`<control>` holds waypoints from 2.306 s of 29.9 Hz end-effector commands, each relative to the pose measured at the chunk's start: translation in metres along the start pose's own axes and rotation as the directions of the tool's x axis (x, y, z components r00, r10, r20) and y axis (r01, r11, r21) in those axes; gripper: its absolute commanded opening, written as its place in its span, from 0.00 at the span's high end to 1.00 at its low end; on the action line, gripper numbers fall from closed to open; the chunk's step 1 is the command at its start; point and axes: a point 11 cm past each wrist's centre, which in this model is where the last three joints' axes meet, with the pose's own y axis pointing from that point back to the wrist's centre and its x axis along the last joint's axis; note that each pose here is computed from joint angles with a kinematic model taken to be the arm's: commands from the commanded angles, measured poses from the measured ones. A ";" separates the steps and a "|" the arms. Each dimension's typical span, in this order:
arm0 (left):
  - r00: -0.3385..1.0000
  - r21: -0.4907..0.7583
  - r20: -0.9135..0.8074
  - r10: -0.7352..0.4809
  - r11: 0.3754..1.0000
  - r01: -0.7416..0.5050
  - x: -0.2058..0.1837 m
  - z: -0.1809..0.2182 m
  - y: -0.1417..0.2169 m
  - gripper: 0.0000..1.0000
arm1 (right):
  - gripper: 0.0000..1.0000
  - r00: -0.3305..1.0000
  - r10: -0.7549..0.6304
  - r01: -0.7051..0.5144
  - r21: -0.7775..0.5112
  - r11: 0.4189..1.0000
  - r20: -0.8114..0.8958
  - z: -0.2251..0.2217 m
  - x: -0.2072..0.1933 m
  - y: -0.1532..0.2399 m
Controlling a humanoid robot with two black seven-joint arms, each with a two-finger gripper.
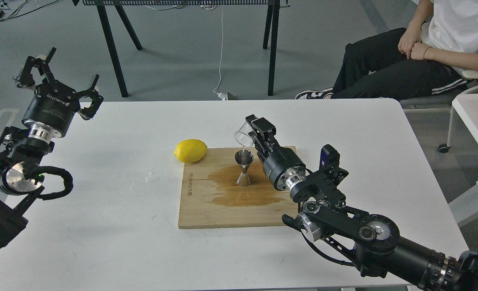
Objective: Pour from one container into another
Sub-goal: 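Tilt the glass cup with the right gripper to pour into the jigger, then turn the glass cup upright and carry it back beside the board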
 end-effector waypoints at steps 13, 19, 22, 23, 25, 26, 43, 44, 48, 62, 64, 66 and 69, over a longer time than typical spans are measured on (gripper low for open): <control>1.000 0.000 0.000 0.002 1.000 -0.002 0.001 0.000 0.000 0.00 | 0.81 0.988 -0.042 0.047 0.035 0.998 -0.148 0.006 -0.013 -0.002; 1.000 0.001 0.000 0.005 1.000 -0.005 0.001 -0.001 0.000 0.00 | 0.80 0.984 -0.057 0.065 0.042 0.997 -0.170 0.007 -0.018 -0.003; 1.000 0.001 -0.002 0.003 1.000 -0.003 0.001 -0.002 0.000 0.00 | 0.80 0.981 -0.055 0.065 0.049 0.997 -0.187 0.008 -0.018 -0.004; 1.000 0.001 -0.002 0.004 1.000 -0.004 0.001 -0.002 0.000 0.00 | 0.80 0.979 -0.055 0.066 0.052 0.996 -0.196 0.007 -0.017 -0.004; 1.000 0.001 0.000 0.005 1.000 -0.005 0.001 -0.001 0.000 0.00 | 0.80 0.978 -0.056 0.068 0.056 0.996 -0.199 0.006 -0.018 -0.004; 1.000 0.001 -0.001 0.003 1.000 -0.003 0.001 -0.001 0.000 0.00 | 0.80 0.978 -0.055 0.067 0.057 0.996 -0.201 0.006 -0.017 -0.004; 1.000 0.002 -0.008 0.004 1.000 -0.004 0.000 -0.004 0.000 0.00 | 0.80 0.927 -0.070 0.109 0.088 0.990 -0.368 0.006 -0.012 -0.011; 1.000 0.002 -0.011 0.002 1.000 -0.002 0.000 -0.005 0.000 0.00 | 0.80 0.921 -0.070 0.113 0.093 0.989 -0.382 0.004 -0.011 -0.012; 1.000 0.001 -0.013 0.002 1.000 -0.002 -0.001 -0.006 0.000 0.00 | 0.80 0.909 -0.069 0.116 0.091 0.989 -0.412 0.005 -0.003 -0.011; 1.000 0.006 -0.016 -0.003 1.000 0.003 -0.002 -0.007 0.000 0.00 | 0.80 0.992 0.088 -0.091 0.021 0.996 0.088 -0.035 0.072 0.005; 1.000 0.006 -0.015 -0.002 1.000 0.002 -0.001 -0.007 0.000 0.00 | 0.80 0.974 0.113 -0.111 -0.018 0.994 0.195 -0.034 0.085 0.010; 1.000 0.009 -0.015 -0.002 1.000 0.002 -0.001 -0.008 0.000 0.00 | 0.80 0.941 0.138 -0.127 -0.056 0.990 0.309 -0.031 0.099 0.016; 1.000 0.009 -0.015 -0.004 1.000 0.005 -0.002 -0.008 0.000 0.00 | 0.80 0.864 0.169 -0.133 -0.109 0.985 0.475 -0.022 0.113 0.023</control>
